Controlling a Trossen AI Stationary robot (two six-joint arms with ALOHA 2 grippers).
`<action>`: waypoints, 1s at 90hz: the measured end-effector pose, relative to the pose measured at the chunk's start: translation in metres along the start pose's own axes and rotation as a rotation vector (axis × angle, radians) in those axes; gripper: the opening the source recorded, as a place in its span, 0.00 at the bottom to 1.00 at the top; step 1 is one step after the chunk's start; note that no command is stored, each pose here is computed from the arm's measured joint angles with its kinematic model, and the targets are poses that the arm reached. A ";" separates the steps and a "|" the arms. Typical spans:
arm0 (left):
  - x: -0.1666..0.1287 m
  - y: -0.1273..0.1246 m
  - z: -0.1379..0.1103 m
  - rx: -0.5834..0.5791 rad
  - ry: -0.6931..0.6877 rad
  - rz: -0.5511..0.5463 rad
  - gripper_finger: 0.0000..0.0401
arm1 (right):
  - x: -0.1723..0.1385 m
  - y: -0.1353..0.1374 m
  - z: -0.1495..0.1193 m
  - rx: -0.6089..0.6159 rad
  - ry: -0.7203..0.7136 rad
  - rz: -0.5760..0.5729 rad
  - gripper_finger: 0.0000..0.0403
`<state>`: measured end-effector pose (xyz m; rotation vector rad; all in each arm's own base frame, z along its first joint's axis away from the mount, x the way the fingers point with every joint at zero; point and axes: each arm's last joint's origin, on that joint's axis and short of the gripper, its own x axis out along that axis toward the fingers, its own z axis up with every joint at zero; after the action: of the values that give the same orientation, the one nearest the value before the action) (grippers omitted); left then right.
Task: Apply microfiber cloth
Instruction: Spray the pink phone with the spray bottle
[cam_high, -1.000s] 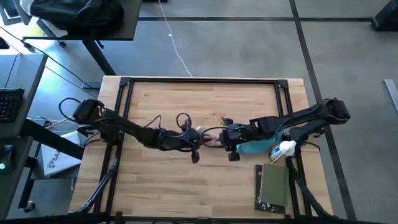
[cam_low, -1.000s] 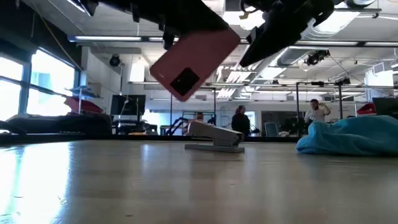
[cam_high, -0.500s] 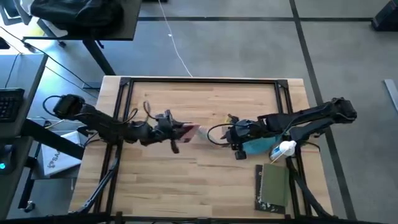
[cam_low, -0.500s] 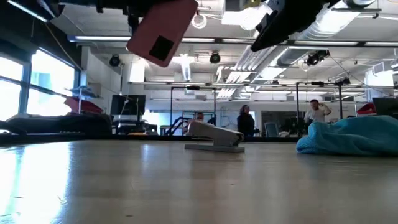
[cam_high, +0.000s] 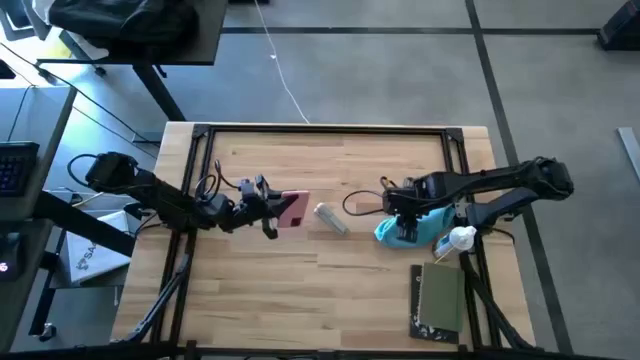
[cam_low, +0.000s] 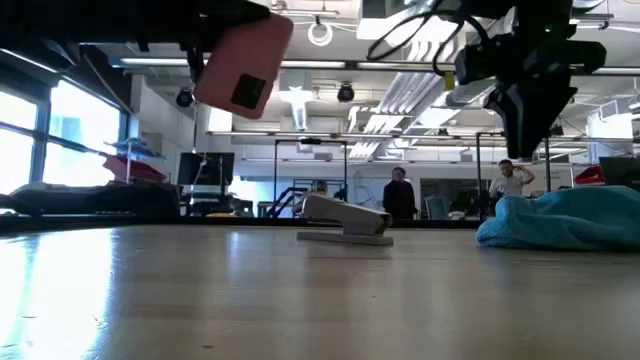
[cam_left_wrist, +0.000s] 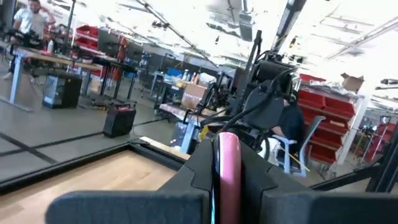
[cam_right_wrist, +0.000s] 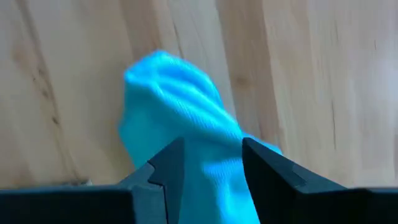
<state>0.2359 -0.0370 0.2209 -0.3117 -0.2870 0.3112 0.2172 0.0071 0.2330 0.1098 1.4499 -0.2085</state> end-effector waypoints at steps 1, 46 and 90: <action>0.000 0.000 0.000 -0.006 0.000 0.002 0.02 | 0.000 0.000 0.000 0.001 0.005 0.001 0.32; 0.003 0.006 -0.003 -0.149 0.025 0.033 0.02 | 0.053 -0.005 -0.036 0.116 0.166 -0.016 0.39; 0.009 0.027 -0.013 -0.211 0.120 0.155 0.02 | 0.055 -0.009 -0.015 0.124 -0.106 -0.211 0.39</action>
<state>0.2419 -0.0125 0.2016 -0.5599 -0.1772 0.4138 0.2069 -0.0033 0.1768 0.0456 1.3417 -0.4709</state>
